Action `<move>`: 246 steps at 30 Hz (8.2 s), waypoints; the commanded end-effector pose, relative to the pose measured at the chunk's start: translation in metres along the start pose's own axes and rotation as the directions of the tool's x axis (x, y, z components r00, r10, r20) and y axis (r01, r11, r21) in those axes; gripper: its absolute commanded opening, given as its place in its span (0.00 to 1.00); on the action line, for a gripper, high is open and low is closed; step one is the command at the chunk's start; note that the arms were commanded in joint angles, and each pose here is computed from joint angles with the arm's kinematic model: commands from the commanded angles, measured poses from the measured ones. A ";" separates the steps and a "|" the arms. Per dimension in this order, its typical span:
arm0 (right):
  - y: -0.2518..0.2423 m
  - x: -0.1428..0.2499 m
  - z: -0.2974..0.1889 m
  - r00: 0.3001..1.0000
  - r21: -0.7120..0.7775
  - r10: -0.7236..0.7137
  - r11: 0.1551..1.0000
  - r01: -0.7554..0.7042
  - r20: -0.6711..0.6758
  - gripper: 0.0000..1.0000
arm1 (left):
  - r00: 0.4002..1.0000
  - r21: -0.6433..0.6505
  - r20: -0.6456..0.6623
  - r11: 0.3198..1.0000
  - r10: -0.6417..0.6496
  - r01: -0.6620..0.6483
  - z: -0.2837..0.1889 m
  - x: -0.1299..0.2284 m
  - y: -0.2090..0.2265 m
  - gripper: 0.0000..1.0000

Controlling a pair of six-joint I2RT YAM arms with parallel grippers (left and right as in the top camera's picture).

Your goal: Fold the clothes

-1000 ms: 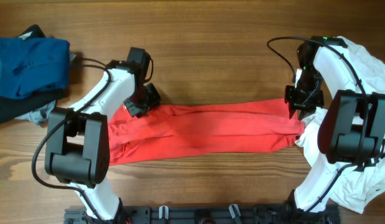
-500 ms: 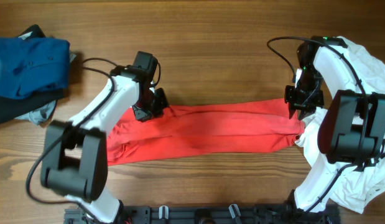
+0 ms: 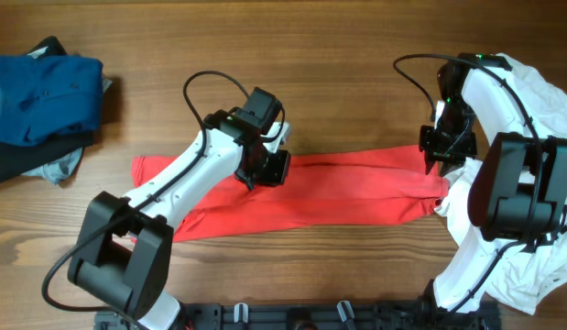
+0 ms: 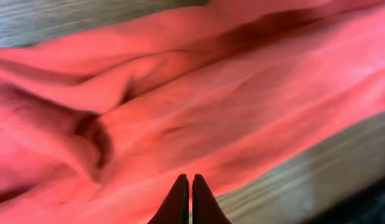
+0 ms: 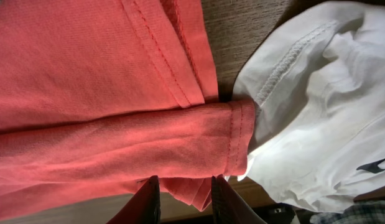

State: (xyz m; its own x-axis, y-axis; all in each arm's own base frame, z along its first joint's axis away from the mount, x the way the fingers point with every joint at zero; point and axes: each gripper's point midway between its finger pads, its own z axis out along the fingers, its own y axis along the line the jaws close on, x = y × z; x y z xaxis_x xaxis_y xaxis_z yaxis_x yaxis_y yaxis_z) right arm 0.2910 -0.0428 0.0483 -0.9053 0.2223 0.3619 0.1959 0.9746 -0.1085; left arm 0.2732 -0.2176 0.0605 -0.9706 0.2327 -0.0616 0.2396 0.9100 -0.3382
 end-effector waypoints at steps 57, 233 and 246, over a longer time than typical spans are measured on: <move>-0.054 -0.043 -0.018 0.907 -0.492 0.138 0.866 0.084 0.398 0.46 | 0.924 -0.325 0.061 0.868 -0.377 0.375 0.034 0.029 0.090 0.10; 0.241 0.075 0.044 0.643 -0.065 -0.670 0.672 0.738 0.372 0.28 | 0.836 -0.189 0.283 0.827 -0.470 0.529 -0.058 -0.010 0.113 0.33; 0.264 0.084 -0.003 0.512 -0.078 -0.722 0.543 0.836 0.464 0.31 | 0.837 -0.193 0.277 0.826 -0.472 0.530 -0.058 -0.008 0.113 0.33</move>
State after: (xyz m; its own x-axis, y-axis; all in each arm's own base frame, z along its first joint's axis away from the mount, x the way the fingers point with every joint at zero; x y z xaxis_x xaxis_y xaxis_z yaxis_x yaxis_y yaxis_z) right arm 0.2560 0.2124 0.0222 -0.8312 -0.5521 -0.0651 -0.5478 0.7933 0.2656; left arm 0.3065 -0.0987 0.0709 -0.9399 -0.3125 -0.1378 -0.2965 0.9468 -0.1252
